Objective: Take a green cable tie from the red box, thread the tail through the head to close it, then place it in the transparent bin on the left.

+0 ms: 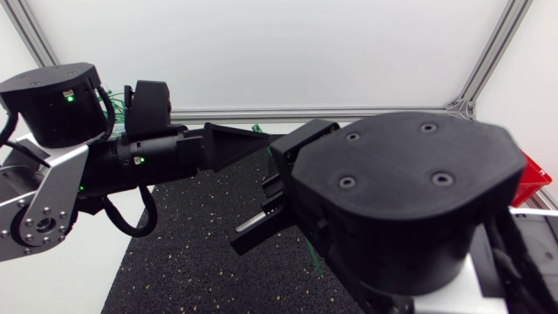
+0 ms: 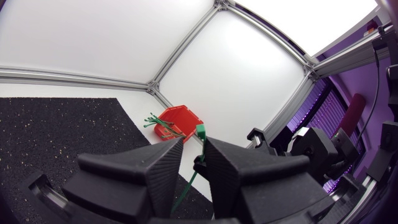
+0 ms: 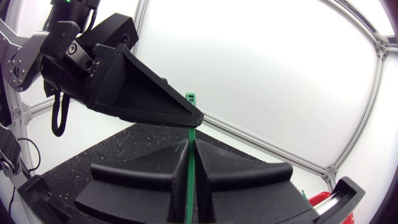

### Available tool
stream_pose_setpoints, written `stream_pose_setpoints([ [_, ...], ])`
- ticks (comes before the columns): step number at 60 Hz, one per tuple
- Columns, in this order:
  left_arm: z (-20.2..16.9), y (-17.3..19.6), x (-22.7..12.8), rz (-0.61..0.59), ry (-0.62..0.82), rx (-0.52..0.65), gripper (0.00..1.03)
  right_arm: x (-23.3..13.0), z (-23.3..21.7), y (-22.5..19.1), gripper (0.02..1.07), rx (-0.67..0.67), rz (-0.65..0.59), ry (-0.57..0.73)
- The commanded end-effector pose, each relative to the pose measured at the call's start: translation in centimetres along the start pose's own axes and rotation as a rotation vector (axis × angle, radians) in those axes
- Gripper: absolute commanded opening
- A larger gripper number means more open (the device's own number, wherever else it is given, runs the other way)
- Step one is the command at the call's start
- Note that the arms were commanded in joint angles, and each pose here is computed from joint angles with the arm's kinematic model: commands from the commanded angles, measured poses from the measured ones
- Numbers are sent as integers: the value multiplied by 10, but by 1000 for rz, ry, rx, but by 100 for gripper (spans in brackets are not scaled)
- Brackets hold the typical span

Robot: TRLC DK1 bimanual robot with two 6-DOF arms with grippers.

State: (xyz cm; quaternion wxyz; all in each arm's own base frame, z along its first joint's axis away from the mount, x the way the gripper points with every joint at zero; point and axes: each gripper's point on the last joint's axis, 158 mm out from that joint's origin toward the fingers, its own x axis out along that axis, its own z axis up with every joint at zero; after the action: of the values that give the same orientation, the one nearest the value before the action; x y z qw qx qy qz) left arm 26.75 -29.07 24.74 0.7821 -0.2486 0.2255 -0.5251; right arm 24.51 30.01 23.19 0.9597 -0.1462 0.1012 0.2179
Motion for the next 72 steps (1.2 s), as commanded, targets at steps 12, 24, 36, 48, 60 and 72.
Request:
stream_pose_setpoints([
  [12,10,-5,4,-8,-22,25,24,-1,-5,2,7,26,1,-1],
  [24,12,-7,4,-11,-34,31,24,-2,-6,5,7,52,8,7],
  [36,10,-9,5,-15,-37,34,18,-1,-5,5,7,69,6,8],
  [48,10,-8,6,-10,-39,31,4,-1,-5,5,7,84,3,6],
  [60,10,-8,6,-7,-39,29,4,1,-6,6,7,88,-2,9],
  [72,11,-6,5,-2,-43,28,4,1,-5,17,8,96,75,7],
])
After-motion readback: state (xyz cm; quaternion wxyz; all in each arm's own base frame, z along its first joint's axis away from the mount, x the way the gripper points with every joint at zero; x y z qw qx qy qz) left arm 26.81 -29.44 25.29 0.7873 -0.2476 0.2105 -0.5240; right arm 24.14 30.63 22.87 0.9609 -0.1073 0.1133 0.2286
